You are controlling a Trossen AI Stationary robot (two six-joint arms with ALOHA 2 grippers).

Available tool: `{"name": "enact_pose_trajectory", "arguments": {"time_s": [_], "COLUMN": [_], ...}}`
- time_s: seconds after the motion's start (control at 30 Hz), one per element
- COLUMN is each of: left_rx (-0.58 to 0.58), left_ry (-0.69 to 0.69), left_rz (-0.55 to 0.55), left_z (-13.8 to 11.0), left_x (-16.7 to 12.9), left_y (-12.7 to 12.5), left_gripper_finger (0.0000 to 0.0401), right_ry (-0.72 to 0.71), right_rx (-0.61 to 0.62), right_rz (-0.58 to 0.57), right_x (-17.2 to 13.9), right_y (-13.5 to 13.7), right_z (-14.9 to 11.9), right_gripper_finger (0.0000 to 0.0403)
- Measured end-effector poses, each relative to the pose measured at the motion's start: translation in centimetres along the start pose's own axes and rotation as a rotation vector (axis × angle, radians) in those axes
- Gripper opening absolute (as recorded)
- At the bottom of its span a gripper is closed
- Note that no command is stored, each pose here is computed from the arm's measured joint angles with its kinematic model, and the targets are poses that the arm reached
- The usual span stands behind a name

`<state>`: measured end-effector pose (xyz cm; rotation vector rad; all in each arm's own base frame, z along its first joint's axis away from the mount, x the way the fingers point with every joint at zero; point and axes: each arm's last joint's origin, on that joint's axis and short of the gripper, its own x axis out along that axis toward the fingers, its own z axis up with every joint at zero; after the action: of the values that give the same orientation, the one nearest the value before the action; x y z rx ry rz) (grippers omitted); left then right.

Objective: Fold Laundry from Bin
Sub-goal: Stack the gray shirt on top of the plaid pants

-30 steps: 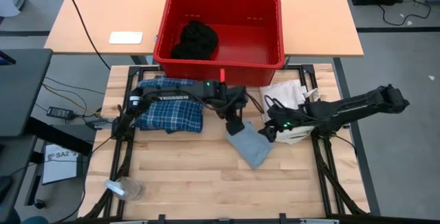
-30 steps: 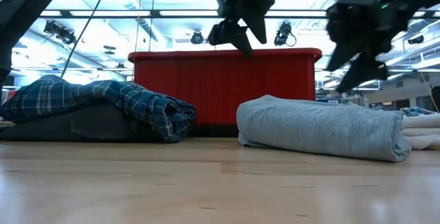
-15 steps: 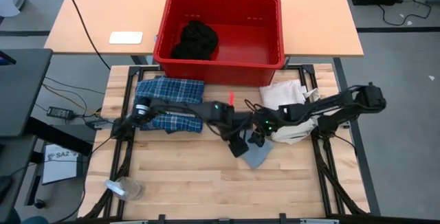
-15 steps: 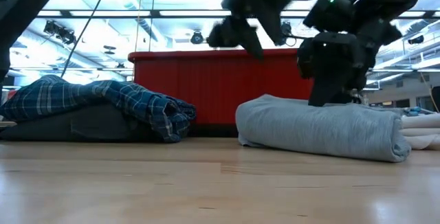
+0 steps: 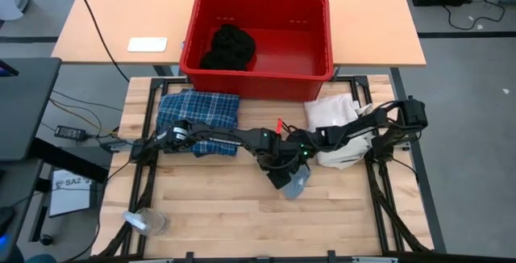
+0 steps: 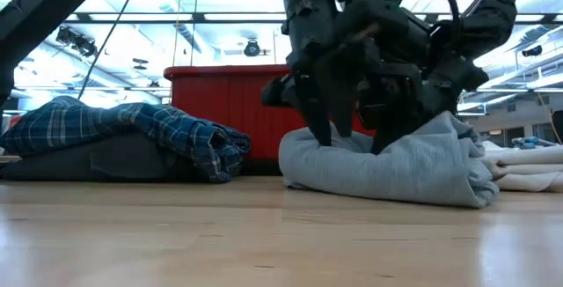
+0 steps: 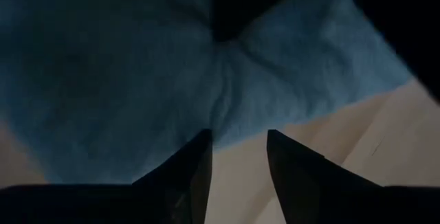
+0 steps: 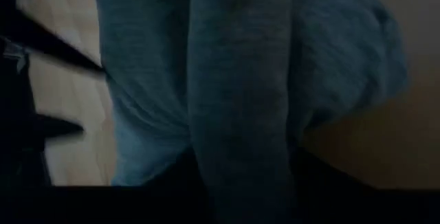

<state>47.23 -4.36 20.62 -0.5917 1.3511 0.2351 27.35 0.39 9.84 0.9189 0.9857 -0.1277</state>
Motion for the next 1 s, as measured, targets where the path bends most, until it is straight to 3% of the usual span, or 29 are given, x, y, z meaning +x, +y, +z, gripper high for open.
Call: {"name": "enact_pose_trajectory", "arguments": {"time_s": [0.1, 0.13, 0.3, 0.5, 0.63, 0.77, 0.87, 1.0], "left_rx": [0.006, 0.010, 0.013, -0.049, -0.068, -0.078, -0.114, -0.140], "left_ry": [0.010, -0.014, -0.166, -0.348, -0.467, -0.604, -0.685, -0.734], "left_rz": [0.026, 0.027, 0.068, 0.146, 0.178, 0.185, 0.204, 0.256], "left_z": [-0.7, -0.9, -3.1, -7.4, -10.7, -13.1, -14.3, -15.5], "left_x": [-2.0, -3.3, -11.4, -20.7, -25.8, -30.5, -33.1, -35.2], "left_y": [0.2, 0.1, 0.6, 2.8, 4.8, 7.9, 10.5, 13.4], "left_gripper_finger": [0.0143, 0.0143, 0.0143, 0.0143, 0.0143, 0.0143, 0.0143, 0.0143], "right_ry": [0.021, 0.022, -0.071, -0.362, -0.506, -0.670, -0.781, -0.824], "right_rx": [0.016, 0.018, 0.055, 0.023, -0.007, -0.033, -0.038, -0.006], "right_rz": [0.032, 0.047, 0.145, 0.414, 0.512, 0.552, 0.516, 0.457], "right_x": [0.0, -0.2, -1.1, -3.0, -4.6, -6.6, -7.7, -6.7], "right_y": [0.1, 0.1, 0.9, 4.0, 6.8, 9.6, 11.0, 11.3], "right_z": [0.0, 0.0, 1.1, 3.9, 6.7, 10.0, 13.1, 17.5], "right_gripper_finger": [0.0053, 0.0049, 0.0049, 0.0049, 0.0049, 0.0049, 0.0049, 0.0049]}}
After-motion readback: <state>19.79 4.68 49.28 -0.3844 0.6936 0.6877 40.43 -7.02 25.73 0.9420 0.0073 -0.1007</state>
